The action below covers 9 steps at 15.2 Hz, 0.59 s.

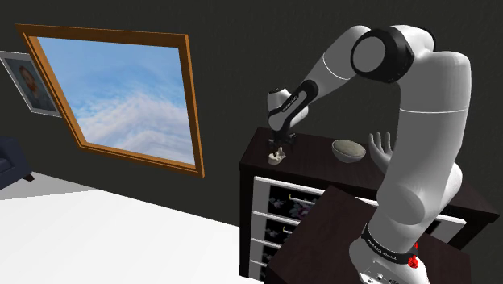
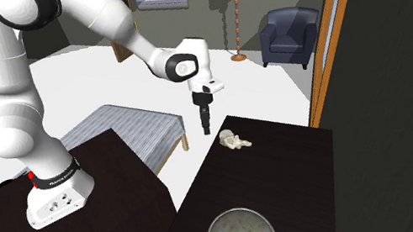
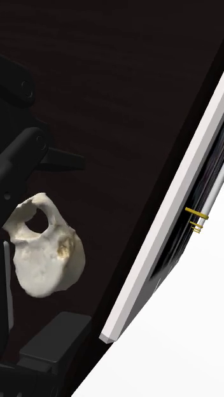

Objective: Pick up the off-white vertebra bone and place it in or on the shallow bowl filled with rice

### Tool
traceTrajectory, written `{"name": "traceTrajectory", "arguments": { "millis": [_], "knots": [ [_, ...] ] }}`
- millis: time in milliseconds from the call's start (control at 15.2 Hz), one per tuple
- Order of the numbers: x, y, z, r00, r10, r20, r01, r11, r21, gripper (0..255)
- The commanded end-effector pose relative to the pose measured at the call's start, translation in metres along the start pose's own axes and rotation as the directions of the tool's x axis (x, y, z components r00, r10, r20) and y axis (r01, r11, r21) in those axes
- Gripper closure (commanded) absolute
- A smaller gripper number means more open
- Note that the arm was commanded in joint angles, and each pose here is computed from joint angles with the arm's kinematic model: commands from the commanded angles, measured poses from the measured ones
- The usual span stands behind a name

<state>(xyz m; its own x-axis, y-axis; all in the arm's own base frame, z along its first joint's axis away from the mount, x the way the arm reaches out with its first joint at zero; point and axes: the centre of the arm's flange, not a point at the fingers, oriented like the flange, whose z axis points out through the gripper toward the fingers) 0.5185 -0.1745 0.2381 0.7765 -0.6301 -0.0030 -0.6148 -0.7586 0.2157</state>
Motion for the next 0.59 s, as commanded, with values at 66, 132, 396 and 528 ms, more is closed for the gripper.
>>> {"name": "traceTrajectory", "arguments": {
  "millis": [66, 132, 396, 528],
  "knots": [
    [0.003, -0.001, 0.017, 1.0, 0.011, 0.003, -0.011, 1.0, -0.003, 0],
    [0.003, -0.001, 0.023, 1.0, 0.011, 0.003, -0.011, 1.0, -0.003, 0],
    [0.003, -0.001, 0.047, 1.0, 0.011, 0.003, -0.011, 1.0, -0.003, 0],
    [0.003, -0.001, 0.047, 1.0, 0.011, 0.003, -0.011, 1.0, -0.003, 0]
  ]
}}
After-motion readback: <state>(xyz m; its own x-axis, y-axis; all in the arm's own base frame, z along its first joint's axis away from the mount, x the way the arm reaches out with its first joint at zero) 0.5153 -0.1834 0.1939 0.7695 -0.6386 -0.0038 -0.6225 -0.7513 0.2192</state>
